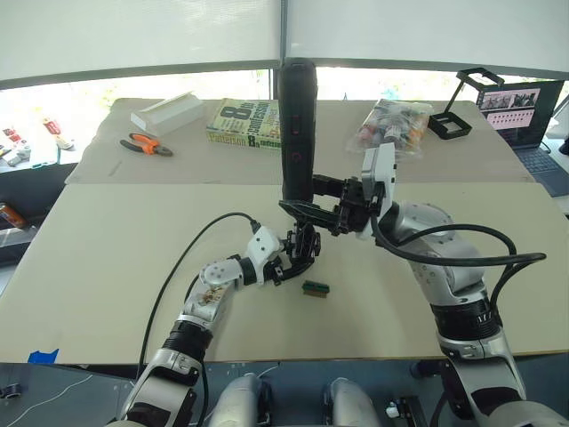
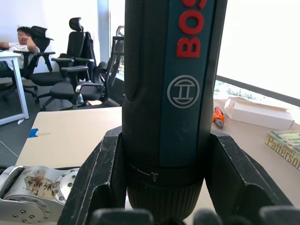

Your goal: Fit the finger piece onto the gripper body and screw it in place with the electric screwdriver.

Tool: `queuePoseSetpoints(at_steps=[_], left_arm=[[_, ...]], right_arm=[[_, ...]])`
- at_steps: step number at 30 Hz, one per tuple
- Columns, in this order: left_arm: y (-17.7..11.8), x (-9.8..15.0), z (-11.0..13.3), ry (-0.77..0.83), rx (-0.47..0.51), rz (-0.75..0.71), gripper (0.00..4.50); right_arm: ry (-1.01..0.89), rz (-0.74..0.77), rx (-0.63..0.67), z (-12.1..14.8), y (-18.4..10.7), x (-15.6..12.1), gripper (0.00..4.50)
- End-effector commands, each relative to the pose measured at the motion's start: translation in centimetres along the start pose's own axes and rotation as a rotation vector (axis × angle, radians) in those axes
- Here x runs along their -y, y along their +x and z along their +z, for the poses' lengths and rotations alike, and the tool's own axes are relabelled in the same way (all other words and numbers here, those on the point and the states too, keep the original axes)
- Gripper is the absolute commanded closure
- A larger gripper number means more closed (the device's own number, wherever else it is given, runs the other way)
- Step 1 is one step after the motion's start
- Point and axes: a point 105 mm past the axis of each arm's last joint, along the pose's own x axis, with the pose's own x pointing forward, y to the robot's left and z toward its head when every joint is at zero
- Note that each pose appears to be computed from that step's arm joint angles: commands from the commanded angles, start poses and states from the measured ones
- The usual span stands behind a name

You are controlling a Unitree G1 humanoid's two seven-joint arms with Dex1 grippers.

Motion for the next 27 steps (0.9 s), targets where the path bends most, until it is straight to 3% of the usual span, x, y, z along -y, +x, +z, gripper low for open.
queuePoseSetpoints(at_steps=[1, 27], left_arm=[[0.1, 0.27, 0.15, -0.005, 0.013, -0.007, 2.07], [-0.11, 0.38, 0.02, -0.017, 0.014, -0.007, 2.07]], right_arm=[[0.056, -0.013, -0.186, -4.69, -0.68, -0.43, 2.59], [0.039, -0.017, -0.19, -4.4, -0.76, -0.12, 2.59]])
